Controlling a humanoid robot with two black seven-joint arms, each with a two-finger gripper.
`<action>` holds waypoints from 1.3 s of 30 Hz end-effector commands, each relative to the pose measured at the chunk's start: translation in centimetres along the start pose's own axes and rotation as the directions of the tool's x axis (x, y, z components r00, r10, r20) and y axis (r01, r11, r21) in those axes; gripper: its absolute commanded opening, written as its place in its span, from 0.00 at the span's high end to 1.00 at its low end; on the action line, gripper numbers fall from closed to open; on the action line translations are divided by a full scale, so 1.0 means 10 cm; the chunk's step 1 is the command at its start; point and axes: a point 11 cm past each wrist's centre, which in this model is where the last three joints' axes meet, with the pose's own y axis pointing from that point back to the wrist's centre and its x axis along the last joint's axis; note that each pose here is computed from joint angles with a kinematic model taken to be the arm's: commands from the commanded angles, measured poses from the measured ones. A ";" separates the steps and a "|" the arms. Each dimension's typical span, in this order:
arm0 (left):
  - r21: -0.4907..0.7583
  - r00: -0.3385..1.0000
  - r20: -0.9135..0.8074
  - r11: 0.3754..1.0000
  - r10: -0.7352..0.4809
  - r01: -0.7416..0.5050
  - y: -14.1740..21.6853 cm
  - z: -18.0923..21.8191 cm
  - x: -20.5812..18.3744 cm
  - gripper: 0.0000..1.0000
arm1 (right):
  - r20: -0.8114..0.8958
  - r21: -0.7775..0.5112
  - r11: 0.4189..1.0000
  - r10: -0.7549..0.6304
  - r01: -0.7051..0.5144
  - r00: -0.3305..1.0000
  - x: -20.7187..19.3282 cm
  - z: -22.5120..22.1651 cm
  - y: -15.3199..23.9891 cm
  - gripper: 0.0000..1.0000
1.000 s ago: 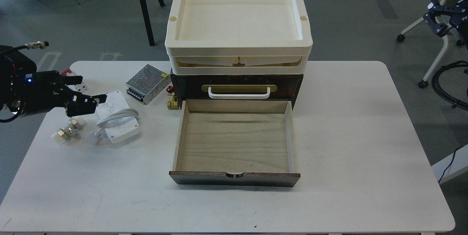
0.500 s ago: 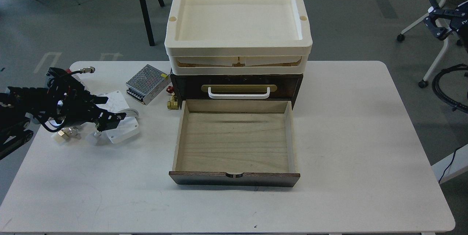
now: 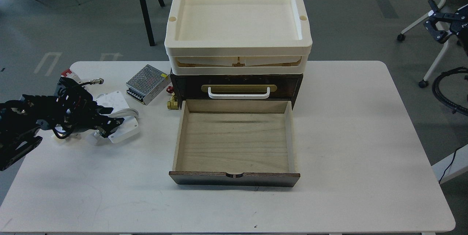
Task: Put charging cable into cabinet
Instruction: 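Grasp the white charging adapter with the left gripper and lift it, then carry the adapter with the left gripper over the open drawer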
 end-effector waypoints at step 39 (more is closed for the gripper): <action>-0.577 0.886 -0.383 0.681 0.263 -0.451 0.50 2.02 1.34 1.00 | -0.009 0.006 0.999 0.036 -0.036 0.999 0.12 -0.02 0.05 0.00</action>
